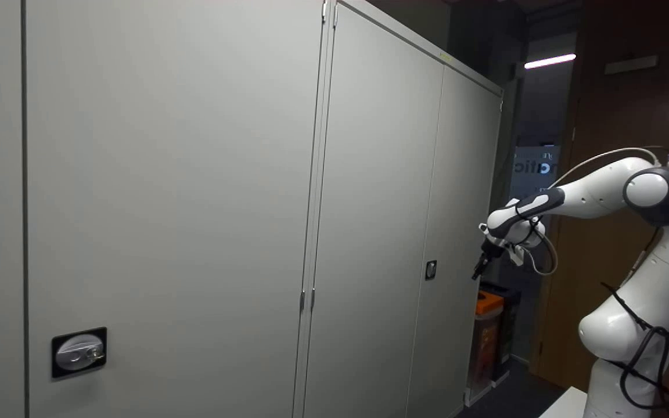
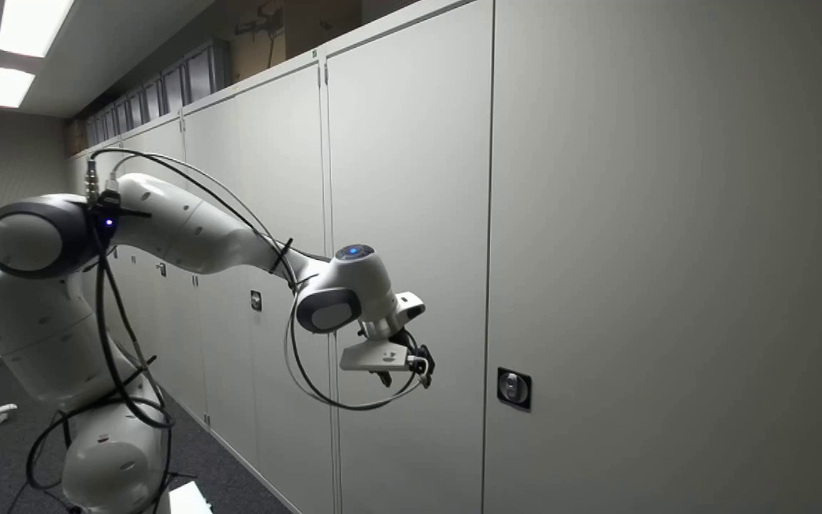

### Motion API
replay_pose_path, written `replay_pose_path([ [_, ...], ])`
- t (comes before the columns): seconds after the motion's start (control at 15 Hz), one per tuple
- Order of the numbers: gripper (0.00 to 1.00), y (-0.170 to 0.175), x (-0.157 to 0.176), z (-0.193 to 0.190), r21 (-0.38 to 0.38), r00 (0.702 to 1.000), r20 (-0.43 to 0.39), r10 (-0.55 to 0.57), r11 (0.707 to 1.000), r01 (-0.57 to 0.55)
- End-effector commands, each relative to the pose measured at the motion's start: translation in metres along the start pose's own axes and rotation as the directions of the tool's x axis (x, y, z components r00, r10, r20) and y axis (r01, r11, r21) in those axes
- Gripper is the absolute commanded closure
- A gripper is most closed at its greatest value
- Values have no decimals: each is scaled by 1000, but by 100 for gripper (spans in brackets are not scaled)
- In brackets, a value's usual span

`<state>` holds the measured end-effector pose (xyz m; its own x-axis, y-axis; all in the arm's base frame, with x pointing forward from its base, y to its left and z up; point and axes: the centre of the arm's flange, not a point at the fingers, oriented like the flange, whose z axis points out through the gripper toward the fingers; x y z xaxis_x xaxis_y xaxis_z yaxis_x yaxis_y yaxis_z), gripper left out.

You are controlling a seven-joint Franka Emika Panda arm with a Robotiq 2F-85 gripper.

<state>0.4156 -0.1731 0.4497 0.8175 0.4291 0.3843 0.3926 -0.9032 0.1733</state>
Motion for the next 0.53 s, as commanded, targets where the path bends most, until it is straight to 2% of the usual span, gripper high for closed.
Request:
replay_pose_path([
  [0.0,0,-10,21,-89,29,1000,9,30,999,-30],
  [0.2,0,-15,31,-136,49,998,16,64,997,-65],
  [0.47,0,-21,41,-169,79,991,11,135,988,-136],
])
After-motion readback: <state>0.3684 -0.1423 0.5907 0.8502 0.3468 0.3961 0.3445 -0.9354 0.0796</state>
